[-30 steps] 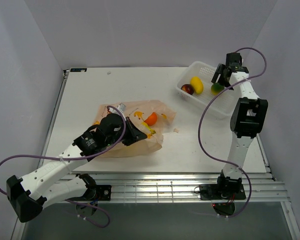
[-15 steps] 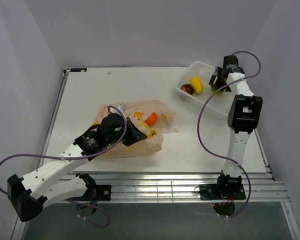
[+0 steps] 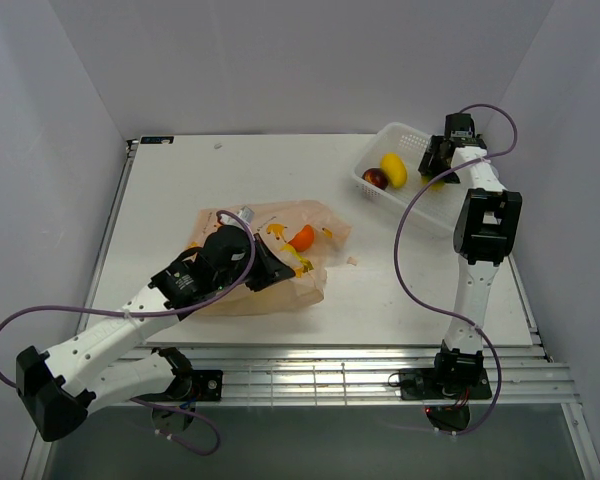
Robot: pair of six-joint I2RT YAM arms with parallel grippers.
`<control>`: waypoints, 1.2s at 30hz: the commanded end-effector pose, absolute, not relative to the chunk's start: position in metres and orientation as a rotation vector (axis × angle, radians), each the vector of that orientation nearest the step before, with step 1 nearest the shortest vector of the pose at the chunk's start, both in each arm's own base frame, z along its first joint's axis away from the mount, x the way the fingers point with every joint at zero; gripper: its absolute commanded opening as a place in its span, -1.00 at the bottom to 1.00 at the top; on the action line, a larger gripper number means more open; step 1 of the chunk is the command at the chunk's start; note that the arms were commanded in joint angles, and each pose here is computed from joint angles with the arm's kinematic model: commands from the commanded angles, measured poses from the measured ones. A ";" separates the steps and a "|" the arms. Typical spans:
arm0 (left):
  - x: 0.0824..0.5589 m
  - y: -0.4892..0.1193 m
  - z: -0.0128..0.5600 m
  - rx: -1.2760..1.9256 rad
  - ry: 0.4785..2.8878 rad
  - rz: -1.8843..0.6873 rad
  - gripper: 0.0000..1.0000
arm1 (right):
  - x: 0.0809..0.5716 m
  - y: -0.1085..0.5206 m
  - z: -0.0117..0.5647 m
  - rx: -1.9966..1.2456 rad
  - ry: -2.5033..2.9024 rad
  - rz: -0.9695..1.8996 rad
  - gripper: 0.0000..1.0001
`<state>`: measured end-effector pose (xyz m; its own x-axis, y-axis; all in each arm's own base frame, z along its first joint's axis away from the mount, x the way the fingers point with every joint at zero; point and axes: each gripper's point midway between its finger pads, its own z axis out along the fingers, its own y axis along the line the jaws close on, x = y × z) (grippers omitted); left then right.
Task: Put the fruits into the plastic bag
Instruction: Pick up the fake fruit from the bin, then place the fake fruit in the plastic bag.
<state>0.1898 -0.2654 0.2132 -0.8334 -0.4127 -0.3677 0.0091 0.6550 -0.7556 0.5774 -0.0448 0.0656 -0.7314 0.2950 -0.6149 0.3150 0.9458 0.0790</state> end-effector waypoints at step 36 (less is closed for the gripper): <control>0.192 -0.267 0.243 -0.303 2.255 -1.155 -1.00 | 0.283 0.345 0.176 -0.767 2.132 1.272 -0.23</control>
